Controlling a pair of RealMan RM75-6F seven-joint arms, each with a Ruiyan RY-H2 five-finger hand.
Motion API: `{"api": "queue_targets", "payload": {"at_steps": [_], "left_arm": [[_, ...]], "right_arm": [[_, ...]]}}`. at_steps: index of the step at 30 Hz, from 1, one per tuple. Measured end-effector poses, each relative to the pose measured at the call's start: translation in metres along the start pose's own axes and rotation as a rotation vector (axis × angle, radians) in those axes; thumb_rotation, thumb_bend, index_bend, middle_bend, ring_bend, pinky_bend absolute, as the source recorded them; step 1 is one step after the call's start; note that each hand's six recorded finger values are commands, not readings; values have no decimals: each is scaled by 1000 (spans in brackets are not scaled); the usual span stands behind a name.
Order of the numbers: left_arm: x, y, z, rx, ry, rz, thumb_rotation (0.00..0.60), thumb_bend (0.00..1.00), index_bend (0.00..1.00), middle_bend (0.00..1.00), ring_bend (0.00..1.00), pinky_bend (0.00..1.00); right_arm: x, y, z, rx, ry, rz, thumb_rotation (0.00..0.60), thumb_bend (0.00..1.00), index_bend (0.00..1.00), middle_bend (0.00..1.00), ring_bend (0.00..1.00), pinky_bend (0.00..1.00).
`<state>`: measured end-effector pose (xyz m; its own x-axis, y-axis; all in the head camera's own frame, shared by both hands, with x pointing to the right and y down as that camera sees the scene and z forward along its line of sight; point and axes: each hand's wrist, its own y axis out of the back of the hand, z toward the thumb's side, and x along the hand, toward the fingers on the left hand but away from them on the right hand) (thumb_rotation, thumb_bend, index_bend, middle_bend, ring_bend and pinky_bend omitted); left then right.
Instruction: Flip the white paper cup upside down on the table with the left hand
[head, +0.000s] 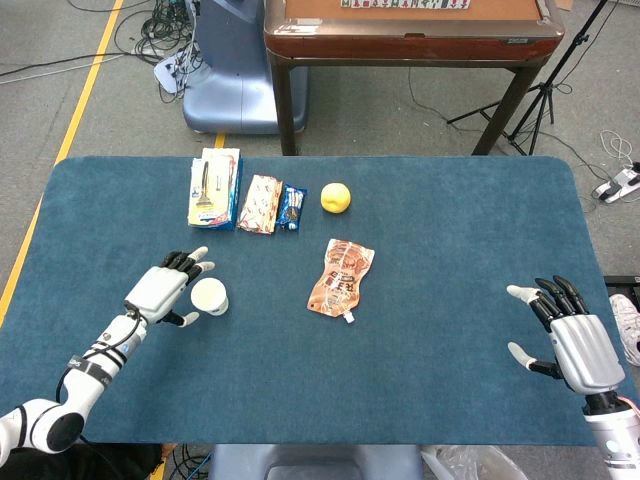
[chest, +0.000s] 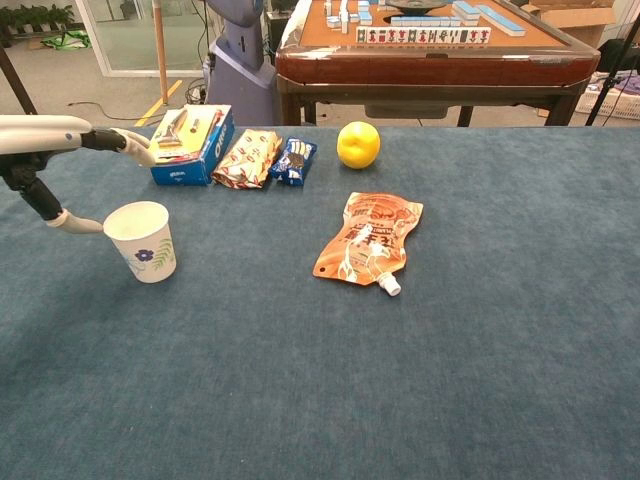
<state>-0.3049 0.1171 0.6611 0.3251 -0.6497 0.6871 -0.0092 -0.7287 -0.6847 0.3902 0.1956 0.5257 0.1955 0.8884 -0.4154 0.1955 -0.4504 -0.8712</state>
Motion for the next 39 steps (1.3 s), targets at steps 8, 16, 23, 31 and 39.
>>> {"api": "queue_targets", "payload": {"at_steps": [8, 16, 23, 31, 39], "left_arm": [[16, -13, 0, 31, 29, -55, 600, 205, 138, 0, 0, 0], [17, -21, 0, 44, 56, -99, 600, 205, 141, 0, 0, 0], [24, -25, 1, 21, 64, -88, 600, 205, 242, 0, 0, 0], [31, -29, -1, -13, 62, -63, 600, 205, 327, 0, 0, 0], [34, -28, 3, -143, 51, -53, 600, 206, 342, 0, 0, 0]], "right_arm": [[2, -1, -7, -7, -14, -1, 600, 225, 231, 269, 103, 78], [3, -3, -10, -12, -21, 3, 600, 224, 231, 269, 103, 78], [4, -4, -13, -13, -28, 4, 600, 225, 231, 269, 103, 78], [5, -3, -15, -14, -35, 4, 600, 223, 231, 269, 103, 78], [6, -2, -17, -12, -41, 2, 600, 225, 231, 269, 103, 78]]}}
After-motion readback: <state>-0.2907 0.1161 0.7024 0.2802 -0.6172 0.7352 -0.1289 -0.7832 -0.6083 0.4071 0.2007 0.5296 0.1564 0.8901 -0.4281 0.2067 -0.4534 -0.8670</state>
